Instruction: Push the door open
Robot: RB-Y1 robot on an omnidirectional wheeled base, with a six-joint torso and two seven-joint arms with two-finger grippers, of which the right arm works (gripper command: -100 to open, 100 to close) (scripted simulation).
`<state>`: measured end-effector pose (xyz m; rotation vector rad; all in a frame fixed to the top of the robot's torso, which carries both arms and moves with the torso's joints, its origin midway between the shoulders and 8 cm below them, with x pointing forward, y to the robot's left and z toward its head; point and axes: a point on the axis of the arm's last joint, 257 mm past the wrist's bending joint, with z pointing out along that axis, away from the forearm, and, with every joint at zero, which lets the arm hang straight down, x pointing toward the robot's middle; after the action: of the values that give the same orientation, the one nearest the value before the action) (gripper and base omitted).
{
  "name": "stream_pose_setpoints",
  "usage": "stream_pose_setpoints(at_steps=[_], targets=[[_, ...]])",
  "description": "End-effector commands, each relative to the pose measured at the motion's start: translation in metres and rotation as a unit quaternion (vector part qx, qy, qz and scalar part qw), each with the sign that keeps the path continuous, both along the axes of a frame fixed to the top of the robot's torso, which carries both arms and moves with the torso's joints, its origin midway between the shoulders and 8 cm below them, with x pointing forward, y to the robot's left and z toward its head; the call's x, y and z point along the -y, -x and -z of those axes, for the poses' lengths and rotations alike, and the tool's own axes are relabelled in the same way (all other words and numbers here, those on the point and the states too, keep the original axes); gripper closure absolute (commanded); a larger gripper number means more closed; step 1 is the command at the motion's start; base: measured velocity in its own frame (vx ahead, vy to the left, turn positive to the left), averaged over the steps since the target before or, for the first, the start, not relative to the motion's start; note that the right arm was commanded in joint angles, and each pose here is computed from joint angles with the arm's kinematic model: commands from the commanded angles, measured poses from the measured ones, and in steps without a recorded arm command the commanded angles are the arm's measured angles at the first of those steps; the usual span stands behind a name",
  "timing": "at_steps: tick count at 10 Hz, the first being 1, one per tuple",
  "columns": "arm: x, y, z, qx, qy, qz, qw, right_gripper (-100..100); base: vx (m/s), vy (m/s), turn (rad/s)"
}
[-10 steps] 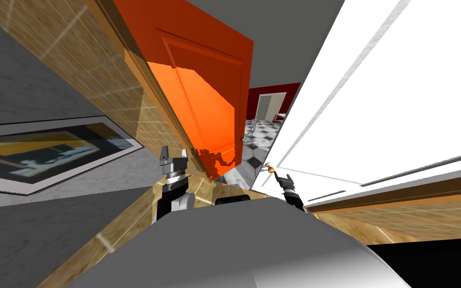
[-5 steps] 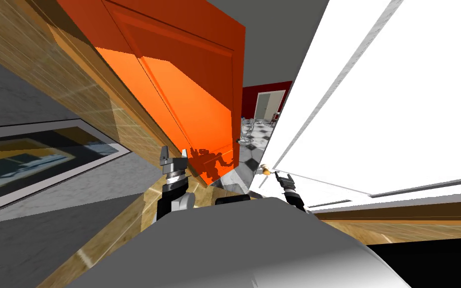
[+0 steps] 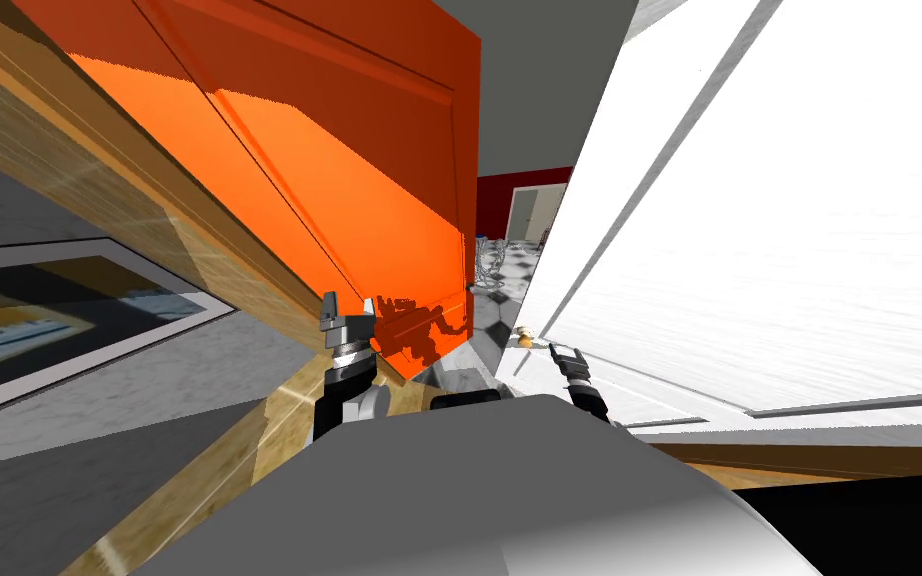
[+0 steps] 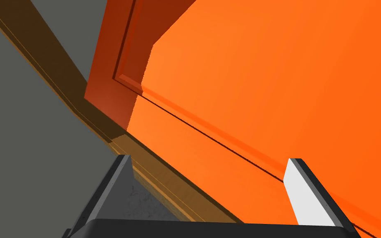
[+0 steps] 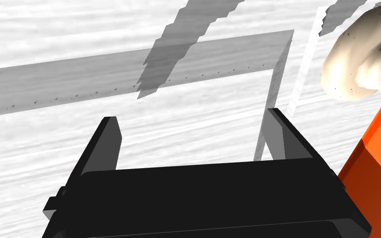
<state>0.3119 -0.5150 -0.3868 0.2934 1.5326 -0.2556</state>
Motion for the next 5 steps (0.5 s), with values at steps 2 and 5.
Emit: stream_pose_setpoints(at_steps=[2, 5], targets=[[0.0036, 0.0008, -0.0031, 0.002, 0.004, 0.001, 1.0000, -100, 0.152, -0.181, -0.027], [0.0034, 0.0019, -0.0036, 0.003, 0.005, 0.000, 1.0000, -100, 0.143, -0.142, -0.034]])
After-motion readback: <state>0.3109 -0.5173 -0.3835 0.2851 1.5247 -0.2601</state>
